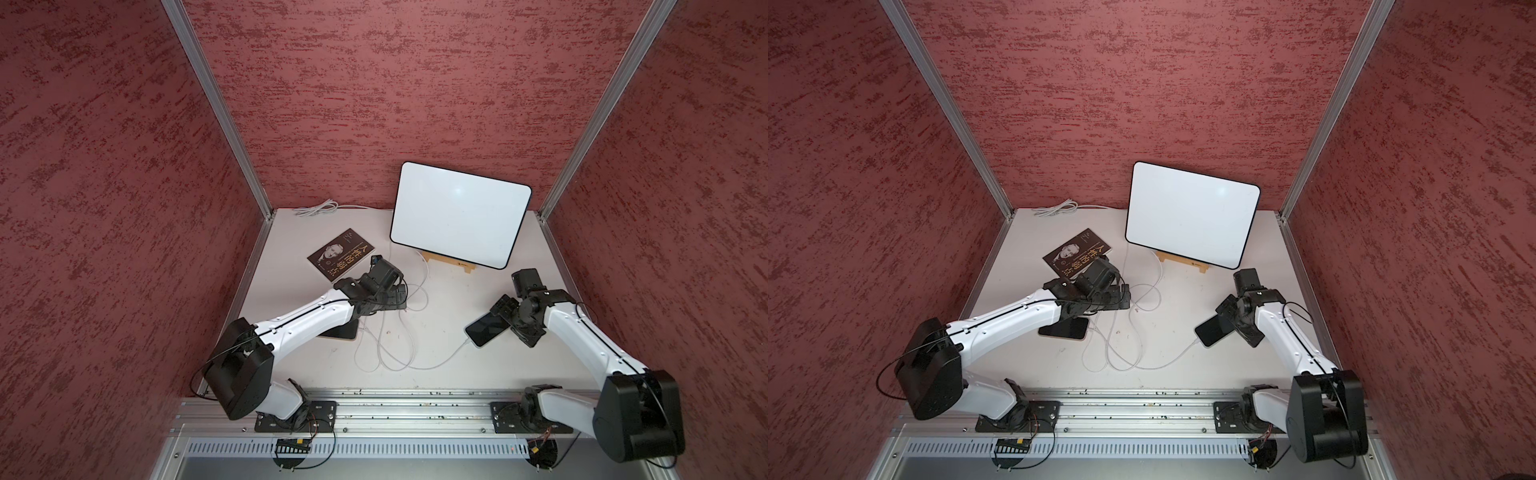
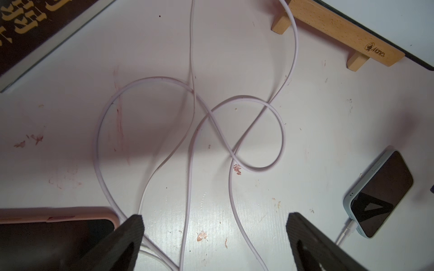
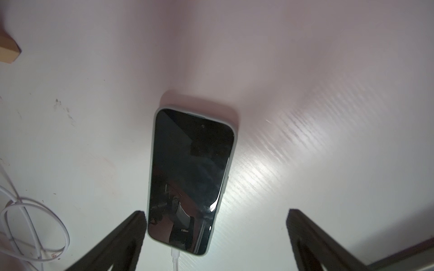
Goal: Unplug the charging cable from the phone
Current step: Pick up the phone at the center of the board, then remove the charging cable from the phone, then place the phone at the center of the board.
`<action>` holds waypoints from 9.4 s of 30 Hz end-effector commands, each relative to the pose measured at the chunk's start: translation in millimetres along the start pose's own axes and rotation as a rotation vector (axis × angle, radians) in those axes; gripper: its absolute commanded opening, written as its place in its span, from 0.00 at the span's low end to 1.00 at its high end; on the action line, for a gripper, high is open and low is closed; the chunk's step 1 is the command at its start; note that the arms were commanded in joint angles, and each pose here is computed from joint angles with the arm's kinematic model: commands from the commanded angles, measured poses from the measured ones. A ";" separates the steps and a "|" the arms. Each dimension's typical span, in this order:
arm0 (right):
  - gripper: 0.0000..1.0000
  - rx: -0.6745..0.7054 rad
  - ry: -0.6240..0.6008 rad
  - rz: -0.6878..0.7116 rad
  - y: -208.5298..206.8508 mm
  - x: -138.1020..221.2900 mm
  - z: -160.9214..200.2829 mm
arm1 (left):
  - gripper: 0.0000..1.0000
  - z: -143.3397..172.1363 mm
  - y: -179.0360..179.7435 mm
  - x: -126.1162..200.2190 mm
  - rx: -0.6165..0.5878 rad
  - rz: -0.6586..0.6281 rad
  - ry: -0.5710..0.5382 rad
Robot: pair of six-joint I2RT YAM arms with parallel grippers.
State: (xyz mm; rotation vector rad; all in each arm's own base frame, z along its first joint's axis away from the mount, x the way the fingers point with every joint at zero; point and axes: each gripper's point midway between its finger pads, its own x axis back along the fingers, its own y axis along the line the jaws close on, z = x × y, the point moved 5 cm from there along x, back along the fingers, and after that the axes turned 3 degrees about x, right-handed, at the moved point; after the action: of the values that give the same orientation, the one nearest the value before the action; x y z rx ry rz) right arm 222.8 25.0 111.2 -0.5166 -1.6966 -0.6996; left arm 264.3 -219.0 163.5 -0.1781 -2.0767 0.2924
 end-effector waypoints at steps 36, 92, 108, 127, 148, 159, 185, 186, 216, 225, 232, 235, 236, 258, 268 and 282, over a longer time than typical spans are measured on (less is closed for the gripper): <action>0.99 -0.015 0.078 0.146 32.0 -46.2 0.2 | 1.00 18.4 8.9 -1.9 0.043 0.006 0.032; 0.59 -0.057 0.015 -0.032 74.9 2.1 -13.2 | 1.00 19.6 4.9 -11.8 0.056 0.004 0.058; 0.54 0.001 -0.157 -0.184 98.0 83.9 -38.5 | 0.92 -23.2 -51.7 28.9 -0.004 0.350 -0.051; 0.51 0.096 -0.228 -0.303 125.7 122.5 -22.6 | 0.77 14.5 -136.4 11.5 -0.143 0.766 0.063; 0.49 0.141 -0.250 -0.326 135.3 127.5 -15.5 | 0.60 48.2 -149.4 -14.0 -0.164 0.803 0.165; 0.48 0.145 -0.249 -0.323 134.9 126.3 -13.7 | 0.36 50.2 -149.9 -16.3 -0.168 0.807 0.172; 0.37 0.178 -0.245 -0.321 136.5 120.2 -12.0 | 0.09 51.8 -143.3 -9.9 -0.182 0.801 0.167; 0.37 0.179 -0.247 -0.324 137.1 121.0 -12.3 | 0.08 51.8 -142.9 -9.2 -0.183 0.800 0.166; 0.36 0.169 -0.305 -0.318 134.5 138.1 -28.9 | 0.06 48.2 -122.7 -2.4 -0.188 0.738 0.145; 0.36 0.218 -0.320 -0.218 105.9 125.8 -29.3 | 0.06 20.4 -104.2 -16.3 -0.115 0.627 0.097; 0.37 0.397 -0.204 -0.188 103.9 91.8 -13.5 | 0.08 -1.4 -82.5 -26.0 -0.036 0.547 0.063; 0.34 0.444 -0.144 -0.174 104.6 73.4 -6.5 | 0.08 -6.3 -74.4 -30.3 -0.006 0.532 0.057; 0.34 0.460 -0.130 -0.176 104.8 68.5 -4.3 | 0.08 -7.6 -72.2 -31.6 0.004 0.528 0.055; 0.37 0.758 0.151 -0.003 109.7 -38.8 34.2 | 0.08 -20.2 -46.1 -40.7 0.102 0.509 0.043; 0.55 0.797 0.168 0.062 105.5 -50.2 36.4 | 0.08 -20.7 -44.2 -43.1 0.116 0.504 0.045; 0.99 0.767 0.099 -0.004 113.4 -17.5 30.4 | 0.08 -32.0 -66.5 -52.2 0.117 0.527 0.072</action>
State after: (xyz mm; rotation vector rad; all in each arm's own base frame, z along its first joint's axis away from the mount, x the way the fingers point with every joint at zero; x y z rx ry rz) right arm 275.8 125.6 89.4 0.0536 -1.6558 -0.0323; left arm 310.2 -281.1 147.5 -0.6280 -1.9067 0.7018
